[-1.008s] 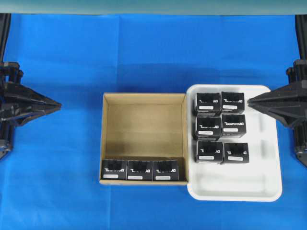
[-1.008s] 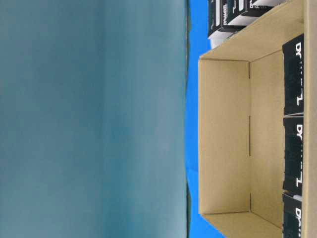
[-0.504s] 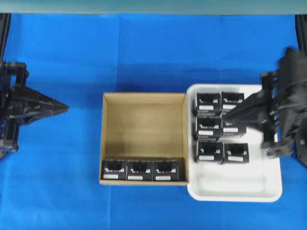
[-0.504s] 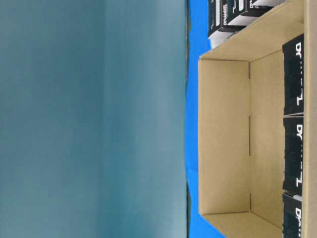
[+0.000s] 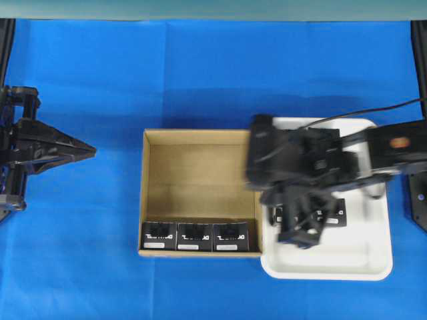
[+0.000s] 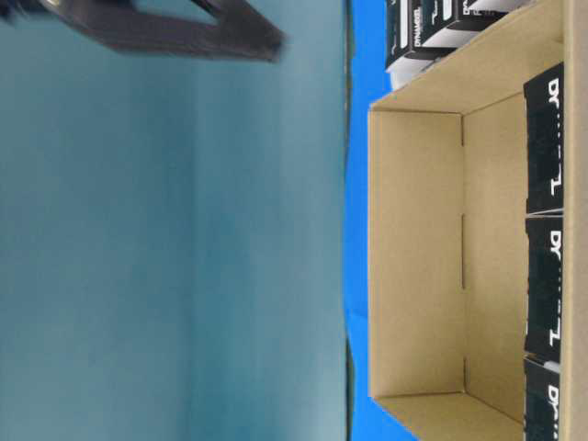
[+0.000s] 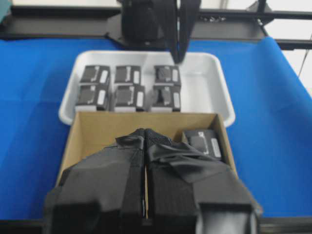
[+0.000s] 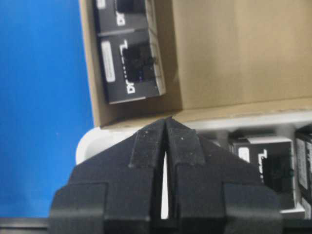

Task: Pick the box from inside the cardboard box.
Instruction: 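Lower the open right gripper into the cardboard box around the rightmost black box, then close the right gripper on the rightmost black DYNAMIXEL box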

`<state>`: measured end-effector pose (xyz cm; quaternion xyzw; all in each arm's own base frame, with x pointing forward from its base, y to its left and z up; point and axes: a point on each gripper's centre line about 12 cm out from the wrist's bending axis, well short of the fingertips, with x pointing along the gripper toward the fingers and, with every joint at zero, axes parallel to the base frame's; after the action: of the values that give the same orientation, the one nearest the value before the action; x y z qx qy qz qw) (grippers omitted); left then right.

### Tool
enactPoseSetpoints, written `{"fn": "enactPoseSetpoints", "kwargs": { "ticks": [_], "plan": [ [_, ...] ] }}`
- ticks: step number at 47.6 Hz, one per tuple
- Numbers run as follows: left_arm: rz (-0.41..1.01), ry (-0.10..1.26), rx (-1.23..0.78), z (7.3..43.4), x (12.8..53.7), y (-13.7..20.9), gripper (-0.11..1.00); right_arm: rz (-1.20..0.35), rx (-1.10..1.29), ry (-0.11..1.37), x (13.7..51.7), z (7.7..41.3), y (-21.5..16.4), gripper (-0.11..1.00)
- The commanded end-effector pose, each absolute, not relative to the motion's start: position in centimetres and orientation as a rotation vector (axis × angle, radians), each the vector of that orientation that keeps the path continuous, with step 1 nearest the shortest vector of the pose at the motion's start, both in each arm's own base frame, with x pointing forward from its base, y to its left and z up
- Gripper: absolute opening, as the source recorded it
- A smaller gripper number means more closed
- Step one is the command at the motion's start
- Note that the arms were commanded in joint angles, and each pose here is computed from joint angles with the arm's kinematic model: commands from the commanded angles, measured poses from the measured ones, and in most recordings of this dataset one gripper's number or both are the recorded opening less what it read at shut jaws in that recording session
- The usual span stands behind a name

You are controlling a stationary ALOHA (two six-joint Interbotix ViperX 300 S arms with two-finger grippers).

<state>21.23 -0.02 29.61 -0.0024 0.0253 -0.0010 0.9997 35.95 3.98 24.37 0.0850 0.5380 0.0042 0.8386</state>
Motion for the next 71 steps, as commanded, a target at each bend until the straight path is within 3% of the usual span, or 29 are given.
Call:
{"fn": "enactPoseSetpoints", "kwargs": {
  "ticks": [1,12,17,28,33,48,56,71],
  "plan": [
    [-0.004,0.022,-0.005,30.8,21.5,-0.1,-0.04,0.007,0.17,1.236,37.4,23.4,4.3,0.07],
    [-0.004,0.023,-0.005,30.8,21.5,-0.1,-0.04,0.002,0.154,1.335,40.2,20.8,4.5,0.14],
    [-0.004,0.023,-0.005,30.8,21.5,-0.1,-0.04,0.001,0.155,1.341,40.8,19.9,4.5,0.25],
    [-0.004,0.023,-0.005,30.8,21.5,-0.1,-0.04,-0.001,0.155,1.31,41.1,18.8,4.2,0.86],
    [-0.004,0.023,-0.005,30.8,21.5,-0.1,-0.04,0.001,0.153,1.28,41.3,18.5,4.0,1.0],
    [-0.004,0.037,-0.005,30.6,21.5,-0.1,-0.04,0.059,0.307,1.244,41.9,17.8,3.6,0.99],
    [-0.004,0.035,-0.005,30.7,21.5,-0.1,-0.04,0.162,0.298,1.231,42.0,17.7,3.6,0.99],
    [-0.004,0.038,-0.006,30.6,21.5,-0.1,-0.04,0.197,0.266,1.27,42.0,16.1,4.2,0.99]
  ]
}}
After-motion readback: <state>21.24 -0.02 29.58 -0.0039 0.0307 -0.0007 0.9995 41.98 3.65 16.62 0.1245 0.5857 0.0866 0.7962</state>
